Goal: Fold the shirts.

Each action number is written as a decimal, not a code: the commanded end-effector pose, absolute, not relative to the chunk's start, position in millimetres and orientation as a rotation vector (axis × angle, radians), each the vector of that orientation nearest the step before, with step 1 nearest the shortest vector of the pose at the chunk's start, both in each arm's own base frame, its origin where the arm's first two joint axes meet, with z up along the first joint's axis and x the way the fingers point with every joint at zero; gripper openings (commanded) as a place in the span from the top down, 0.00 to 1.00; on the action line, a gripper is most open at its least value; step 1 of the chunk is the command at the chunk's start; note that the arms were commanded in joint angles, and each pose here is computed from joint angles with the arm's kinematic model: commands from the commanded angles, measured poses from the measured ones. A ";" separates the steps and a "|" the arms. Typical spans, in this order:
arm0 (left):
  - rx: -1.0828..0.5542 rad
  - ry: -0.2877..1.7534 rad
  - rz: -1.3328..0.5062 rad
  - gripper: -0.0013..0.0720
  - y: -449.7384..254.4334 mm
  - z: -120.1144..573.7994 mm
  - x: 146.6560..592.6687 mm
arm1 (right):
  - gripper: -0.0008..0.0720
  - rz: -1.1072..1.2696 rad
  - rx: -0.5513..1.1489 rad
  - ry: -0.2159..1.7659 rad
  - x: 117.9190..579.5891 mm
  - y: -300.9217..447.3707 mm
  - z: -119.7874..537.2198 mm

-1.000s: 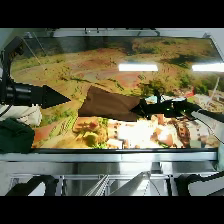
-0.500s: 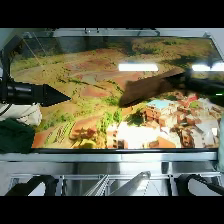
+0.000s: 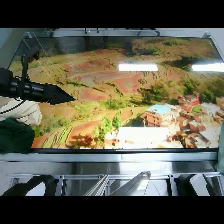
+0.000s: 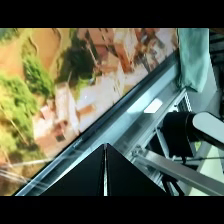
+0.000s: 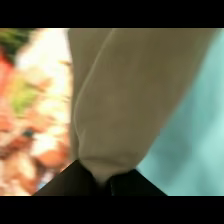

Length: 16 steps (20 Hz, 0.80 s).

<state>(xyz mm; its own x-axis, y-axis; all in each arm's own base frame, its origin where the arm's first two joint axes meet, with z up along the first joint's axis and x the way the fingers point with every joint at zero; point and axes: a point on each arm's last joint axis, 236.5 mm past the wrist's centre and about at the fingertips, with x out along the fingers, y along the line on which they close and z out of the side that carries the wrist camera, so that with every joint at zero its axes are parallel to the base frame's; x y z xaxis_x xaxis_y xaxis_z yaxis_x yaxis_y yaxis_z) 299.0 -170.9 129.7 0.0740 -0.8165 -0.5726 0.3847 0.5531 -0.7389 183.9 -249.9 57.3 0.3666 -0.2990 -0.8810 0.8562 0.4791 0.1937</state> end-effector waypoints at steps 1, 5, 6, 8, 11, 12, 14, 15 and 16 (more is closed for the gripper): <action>-0.471 1.235 -0.971 0.96 -170.7 113.2 301.3 | 0.96 -1.026 0.718 1.190 105.3 -255.2 7.9; -0.479 1.252 -0.983 0.96 -170.9 102.3 306.2 | 0.96 -1.065 0.716 1.347 71.9 -242.3 3.4; -0.484 1.254 -0.989 0.96 -171.5 100.1 307.7 | 0.95 -1.060 0.732 1.368 69.5 -236.9 2.8; -0.487 1.260 -0.989 0.96 -171.3 97.7 308.4 | 0.15 -1.077 0.781 1.373 67.9 -230.1 1.8; -0.483 1.256 -0.995 0.96 -171.5 98.5 308.0 | 0.02 -1.073 0.823 1.381 69.1 -222.4 1.0; -0.480 1.254 -0.995 0.96 -171.5 99.1 307.7 | 0.02 -1.074 0.834 1.387 68.3 -219.7 1.1; -0.477 1.246 -0.995 0.96 -171.7 101.0 307.9 | 0.02 -1.053 0.879 1.350 79.4 -213.2 2.0; -0.475 1.242 -0.993 0.96 -171.6 100.6 308.8 | 0.02 -0.987 0.914 1.309 97.8 -205.6 2.5; -0.471 1.234 -0.992 0.96 -171.4 100.8 310.2 | 0.02 -0.879 0.940 1.255 124.1 -195.8 5.0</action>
<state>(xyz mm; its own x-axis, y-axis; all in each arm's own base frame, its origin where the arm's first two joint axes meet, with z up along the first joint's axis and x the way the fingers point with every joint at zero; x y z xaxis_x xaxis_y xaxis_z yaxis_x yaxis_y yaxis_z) 307.5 -171.7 100.0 -0.0066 -0.8291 -0.5591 0.3570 0.5203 -0.7758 84.1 -216.3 2.3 -0.0485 -0.0967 -0.9941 0.9365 0.3416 -0.0789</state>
